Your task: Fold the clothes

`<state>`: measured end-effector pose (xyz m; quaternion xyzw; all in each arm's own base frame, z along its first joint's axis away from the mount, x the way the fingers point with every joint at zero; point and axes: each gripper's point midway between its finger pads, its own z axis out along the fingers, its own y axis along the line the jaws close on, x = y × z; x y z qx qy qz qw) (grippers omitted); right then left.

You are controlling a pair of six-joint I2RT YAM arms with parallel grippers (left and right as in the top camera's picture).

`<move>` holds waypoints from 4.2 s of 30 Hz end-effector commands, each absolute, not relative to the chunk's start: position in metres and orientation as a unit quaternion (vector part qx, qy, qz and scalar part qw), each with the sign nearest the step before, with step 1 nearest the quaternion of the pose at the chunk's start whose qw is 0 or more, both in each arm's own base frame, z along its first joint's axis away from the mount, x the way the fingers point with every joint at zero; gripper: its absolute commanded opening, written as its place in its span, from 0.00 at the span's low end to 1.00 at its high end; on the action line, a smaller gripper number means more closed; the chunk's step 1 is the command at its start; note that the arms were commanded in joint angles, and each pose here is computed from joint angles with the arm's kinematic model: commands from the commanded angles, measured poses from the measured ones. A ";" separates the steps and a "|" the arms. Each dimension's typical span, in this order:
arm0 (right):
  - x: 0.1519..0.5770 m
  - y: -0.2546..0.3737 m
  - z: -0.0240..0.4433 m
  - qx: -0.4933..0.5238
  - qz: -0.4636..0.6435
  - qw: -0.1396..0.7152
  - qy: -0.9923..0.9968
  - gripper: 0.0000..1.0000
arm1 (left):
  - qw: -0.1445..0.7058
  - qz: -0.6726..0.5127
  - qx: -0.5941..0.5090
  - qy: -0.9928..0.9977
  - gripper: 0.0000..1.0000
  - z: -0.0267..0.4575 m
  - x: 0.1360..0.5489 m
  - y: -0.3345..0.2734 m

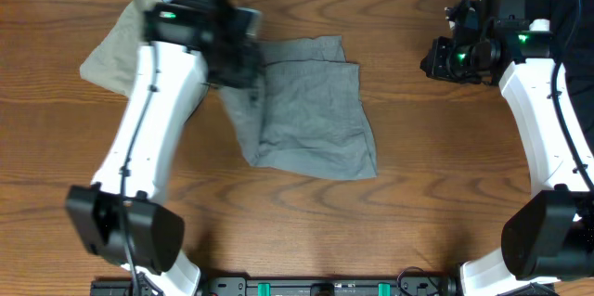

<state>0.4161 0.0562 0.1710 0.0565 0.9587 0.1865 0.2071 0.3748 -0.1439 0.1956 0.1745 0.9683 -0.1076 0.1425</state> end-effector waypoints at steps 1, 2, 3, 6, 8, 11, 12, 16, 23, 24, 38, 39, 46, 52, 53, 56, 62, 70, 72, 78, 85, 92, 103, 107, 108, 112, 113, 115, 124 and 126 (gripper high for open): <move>0.417 0.054 0.167 0.065 0.183 0.202 0.960 0.10 | 0.123 -0.111 0.234 0.958 0.10 0.174 0.369 -0.188; 0.417 0.054 0.167 0.066 0.181 0.202 0.960 0.10 | 0.117 -0.112 0.247 0.956 0.10 0.167 0.367 -0.199; 0.416 0.054 0.167 0.066 0.181 0.202 0.960 0.10 | 0.107 -0.112 0.260 0.953 0.11 0.157 0.364 -0.212; 0.414 0.054 0.166 0.067 0.180 0.197 0.961 0.10 | 0.081 -0.111 0.291 0.947 0.14 0.128 0.356 -0.241; 0.413 0.053 0.165 0.068 0.177 0.194 0.963 0.10 | 0.073 -0.111 0.309 0.942 0.22 0.112 0.353 -0.260; 0.413 0.051 0.164 0.070 0.172 0.194 0.963 0.10 | 0.076 -0.111 0.333 0.933 0.42 0.100 0.348 -0.282; 0.413 0.051 0.164 0.070 0.172 0.194 0.963 0.10 | 0.080 -0.105 0.337 0.932 0.44 0.101 0.348 -0.283; 0.410 0.051 0.163 0.070 0.172 0.188 0.964 0.12 | 0.114 -0.070 0.330 0.934 0.59 0.140 0.355 -0.270; 0.408 0.083 0.169 -0.032 0.206 0.201 0.957 0.25 | 0.208 -0.061 0.215 0.952 0.79 0.223 0.382 -0.208; 0.407 0.090 0.170 -0.053 0.211 0.203 0.955 0.26 | 0.210 -0.061 0.191 0.957 0.78 0.225 0.387 -0.197; 0.370 0.229 0.093 -0.279 0.293 0.102 0.909 0.22 | 0.024 -0.172 0.033 0.984 0.50 0.116 0.390 -0.129; 0.365 0.230 0.081 -0.280 0.286 0.084 0.913 0.21 | 0.010 -0.185 0.027 0.982 0.51 0.108 0.390 -0.130; 0.330 0.147 0.010 -0.194 0.075 -0.075 0.975 0.11 | -0.047 -0.210 0.014 0.977 0.53 0.072 0.386 -0.136; 0.330 0.109 0.011 -0.154 -0.006 -0.089 0.984 0.14 | -0.038 -0.211 0.022 0.976 0.65 0.070 0.390 -0.136; 0.330 0.116 0.011 -0.170 0.015 -0.087 0.982 0.14 | -0.037 -0.211 0.022 0.976 0.67 0.070 0.391 -0.136; 0.332 0.122 0.013 -0.179 0.032 -0.081 0.980 0.15 | -0.037 -0.211 0.022 0.977 0.75 0.070 0.391 -0.136; 0.350 0.123 0.031 -0.162 0.044 -0.040 0.985 0.14 | -0.045 -0.197 0.025 0.979 0.87 0.052 0.384 -0.131; 0.374 0.134 0.075 -0.150 0.110 0.046 0.981 0.18 | -0.053 -0.293 0.024 0.954 0.88 0.025 0.368 -0.159; 0.379 0.133 0.083 -0.149 0.113 0.063 0.980 0.19 | -0.051 -0.319 0.026 0.946 0.88 0.025 0.367 -0.167; 0.389 0.135 0.092 -0.150 0.118 0.092 0.977 0.20 | -0.036 -0.364 0.066 0.928 0.74 0.031 0.366 -0.191; 0.389 0.135 0.093 -0.150 0.118 0.094 0.977 0.19 | -0.018 -0.367 0.119 0.923 0.28 0.032 0.363 -0.211; 0.390 0.133 0.093 -0.148 0.118 0.095 0.977 0.19 | 0.020 -0.413 0.123 0.902 0.06 0.068 0.381 -0.215; 0.396 0.125 0.096 -0.092 0.147 0.094 0.980 0.18 | 0.345 -0.396 0.071 0.848 0.06 0.220 0.528 -0.094; 0.394 0.134 0.100 -0.088 0.175 0.093 0.976 0.18 | 0.410 -0.316 -0.066 0.853 0.06 0.215 0.569 0.003; 0.393 0.136 0.102 -0.089 0.181 0.091 0.975 0.18 | 0.410 -0.293 -0.107 0.857 0.06 0.205 0.571 0.029; 0.390 0.136 0.108 -0.089 0.184 0.093 0.974 0.17 | 0.364 -0.264 -0.242 0.860 0.06 0.154 0.558 0.111; 0.390 0.136 0.110 -0.090 0.185 0.096 0.974 0.18 | 0.346 -0.264 -0.265 0.860 0.06 0.141 0.551 0.122; 0.392 0.136 0.114 -0.092 0.186 0.104 0.973 0.18 | 0.301 -0.263 -0.305 0.865 0.06 0.113 0.534 0.137; 0.399 0.137 0.124 -0.096 0.187 0.130 0.969 0.18 | 0.219 -0.271 -0.361 0.865 0.06 0.095 0.497 0.141; 0.399 0.137 0.124 -0.096 0.186 0.130 0.969 0.18 | 0.238 -0.293 -0.355 0.855 0.06 0.118 0.501 0.136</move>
